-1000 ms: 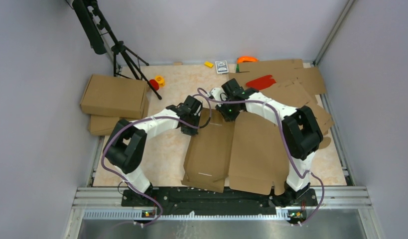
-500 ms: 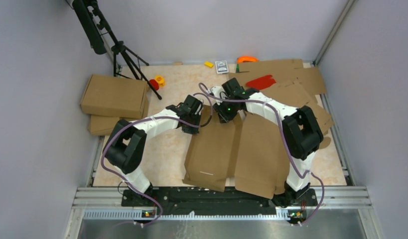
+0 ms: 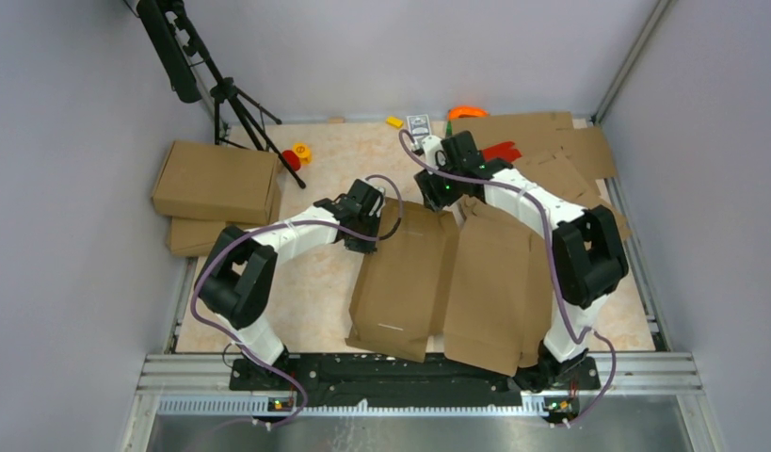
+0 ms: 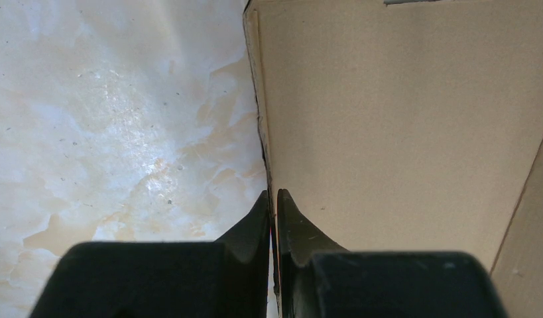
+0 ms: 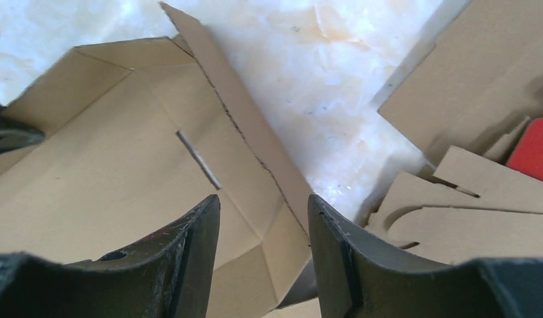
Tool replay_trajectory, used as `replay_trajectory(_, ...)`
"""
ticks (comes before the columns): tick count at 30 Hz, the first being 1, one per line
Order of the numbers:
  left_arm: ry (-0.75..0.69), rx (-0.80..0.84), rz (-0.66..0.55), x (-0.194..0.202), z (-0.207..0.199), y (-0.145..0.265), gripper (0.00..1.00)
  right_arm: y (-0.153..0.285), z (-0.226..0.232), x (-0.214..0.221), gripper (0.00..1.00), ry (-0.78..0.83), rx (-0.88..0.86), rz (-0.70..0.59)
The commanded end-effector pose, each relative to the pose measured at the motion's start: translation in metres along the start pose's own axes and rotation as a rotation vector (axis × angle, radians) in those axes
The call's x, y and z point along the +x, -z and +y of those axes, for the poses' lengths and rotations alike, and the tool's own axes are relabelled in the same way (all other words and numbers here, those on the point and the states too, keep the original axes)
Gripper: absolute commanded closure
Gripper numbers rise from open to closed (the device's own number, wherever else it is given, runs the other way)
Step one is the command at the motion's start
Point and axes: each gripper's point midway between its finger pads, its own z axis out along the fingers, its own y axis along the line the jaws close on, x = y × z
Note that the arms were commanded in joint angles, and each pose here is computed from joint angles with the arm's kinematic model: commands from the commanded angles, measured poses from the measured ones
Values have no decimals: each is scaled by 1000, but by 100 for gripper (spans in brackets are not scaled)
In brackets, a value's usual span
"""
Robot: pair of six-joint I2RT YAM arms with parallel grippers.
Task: Fold the paper box
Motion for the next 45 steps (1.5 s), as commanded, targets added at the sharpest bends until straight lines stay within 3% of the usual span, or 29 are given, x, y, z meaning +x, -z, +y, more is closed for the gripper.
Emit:
replay_trajectory(1, -10, 55, -58, -17, -15, 13, 94, -10, -21, -15, 49, 72, 88, -15)
replay_trajectory(6, -10, 60, -58, -18, -16, 12, 94, -29, -22, -8, 50, 106, 69, 12)
replay_trajectory(10, -11, 57, -55, -18, -16, 12, 94, -43, -17, -4, 59, 130, 50, 40)
replay_trajectory(16, -9, 52, -52, -17, -15, 11, 94, -38, 0, -4, 98, 161, 23, 24)
replay_trajectory(17, -7, 49, -50, -17, -14, 11, 94, -35, 2, -5, 100, 160, 18, 15)
replay_trajectory(34, 23, 22, -42, -15, -10, 8, 96, 5, 51, -3, 100, 193, -91, -37)
replay_trajectory(45, 33, 23, -45, -15, -11, 6, 97, 14, 73, 6, 100, 186, -155, 5)
